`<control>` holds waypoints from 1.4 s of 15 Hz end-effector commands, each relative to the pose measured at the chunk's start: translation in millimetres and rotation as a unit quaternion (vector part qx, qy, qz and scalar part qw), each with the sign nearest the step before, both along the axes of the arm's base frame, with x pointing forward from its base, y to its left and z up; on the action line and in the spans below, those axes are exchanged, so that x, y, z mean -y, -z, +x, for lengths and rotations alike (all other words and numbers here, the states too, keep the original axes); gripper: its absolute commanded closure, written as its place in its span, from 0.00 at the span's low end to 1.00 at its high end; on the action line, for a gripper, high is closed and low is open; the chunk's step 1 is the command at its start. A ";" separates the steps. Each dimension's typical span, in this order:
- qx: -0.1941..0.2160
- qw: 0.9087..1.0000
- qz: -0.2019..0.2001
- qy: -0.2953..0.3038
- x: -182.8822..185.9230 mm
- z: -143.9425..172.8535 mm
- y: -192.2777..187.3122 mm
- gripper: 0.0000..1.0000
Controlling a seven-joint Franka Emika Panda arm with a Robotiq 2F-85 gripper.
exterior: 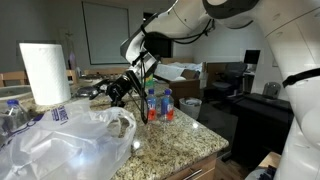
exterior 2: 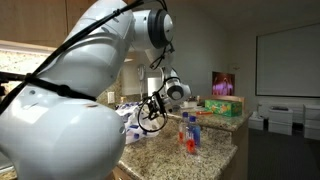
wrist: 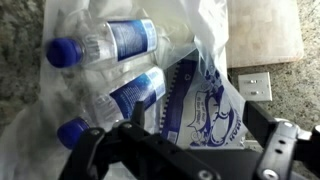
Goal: Put the bottles in the plastic
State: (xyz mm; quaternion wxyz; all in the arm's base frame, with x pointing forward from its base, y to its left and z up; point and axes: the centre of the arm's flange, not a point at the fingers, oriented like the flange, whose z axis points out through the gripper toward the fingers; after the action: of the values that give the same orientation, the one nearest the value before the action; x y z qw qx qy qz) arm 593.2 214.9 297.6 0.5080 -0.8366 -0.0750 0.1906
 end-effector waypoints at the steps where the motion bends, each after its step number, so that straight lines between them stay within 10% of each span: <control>1: 0.041 0.997 -0.032 0.051 42.9 -20.3 -33.7 0.00; 11: 0.216 0.939 -0.198 0.178 105.1 -68.7 -137.3 0.00; 21: 0.310 0.817 -0.372 0.313 116.1 -90.7 -178.5 0.00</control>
State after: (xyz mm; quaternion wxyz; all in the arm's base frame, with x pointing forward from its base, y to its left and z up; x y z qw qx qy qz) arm 511.9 104.4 482.5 0.1953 -0.9539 0.0678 -0.2175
